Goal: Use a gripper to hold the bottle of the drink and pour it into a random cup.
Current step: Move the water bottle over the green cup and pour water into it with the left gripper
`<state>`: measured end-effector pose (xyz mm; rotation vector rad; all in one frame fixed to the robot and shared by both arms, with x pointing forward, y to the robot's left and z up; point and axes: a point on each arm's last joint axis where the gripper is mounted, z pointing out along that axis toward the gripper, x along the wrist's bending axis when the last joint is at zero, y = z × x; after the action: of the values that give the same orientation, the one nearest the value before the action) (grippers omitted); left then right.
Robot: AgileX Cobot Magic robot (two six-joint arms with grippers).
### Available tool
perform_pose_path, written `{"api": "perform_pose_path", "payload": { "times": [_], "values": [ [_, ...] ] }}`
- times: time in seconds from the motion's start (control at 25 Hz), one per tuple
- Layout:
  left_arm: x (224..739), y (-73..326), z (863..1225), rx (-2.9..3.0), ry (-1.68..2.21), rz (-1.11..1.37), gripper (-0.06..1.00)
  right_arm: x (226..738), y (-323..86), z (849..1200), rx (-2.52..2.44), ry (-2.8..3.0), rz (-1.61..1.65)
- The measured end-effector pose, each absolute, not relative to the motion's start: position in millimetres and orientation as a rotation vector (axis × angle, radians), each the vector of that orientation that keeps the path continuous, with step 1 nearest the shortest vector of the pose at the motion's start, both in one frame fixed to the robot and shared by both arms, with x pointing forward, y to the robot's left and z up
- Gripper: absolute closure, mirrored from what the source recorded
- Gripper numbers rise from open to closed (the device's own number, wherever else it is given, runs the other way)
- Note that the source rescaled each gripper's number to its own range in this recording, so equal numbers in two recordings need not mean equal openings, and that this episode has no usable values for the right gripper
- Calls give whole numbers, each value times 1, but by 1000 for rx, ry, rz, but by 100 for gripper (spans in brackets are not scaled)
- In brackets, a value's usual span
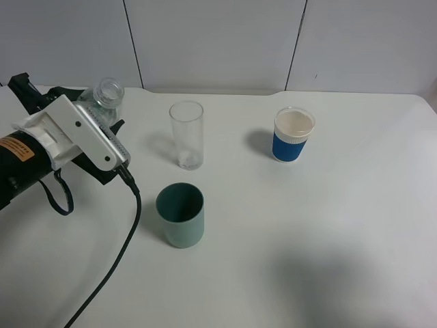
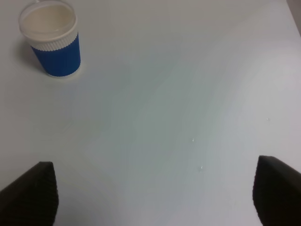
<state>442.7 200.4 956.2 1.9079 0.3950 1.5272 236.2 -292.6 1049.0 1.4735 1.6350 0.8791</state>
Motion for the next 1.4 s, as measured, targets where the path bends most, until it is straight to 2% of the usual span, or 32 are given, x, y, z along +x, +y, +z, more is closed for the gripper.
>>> {"api": "perform_pose_path", "payload": {
  "times": [0.84,1.4],
  "values": [
    [428,181,956,2055,59,1738,93,236,-293,1049,1474,1635,879],
    [413,182,947,2155,-93,1801,93,236,-293,1049,1474,1635,879]
  ]
}}
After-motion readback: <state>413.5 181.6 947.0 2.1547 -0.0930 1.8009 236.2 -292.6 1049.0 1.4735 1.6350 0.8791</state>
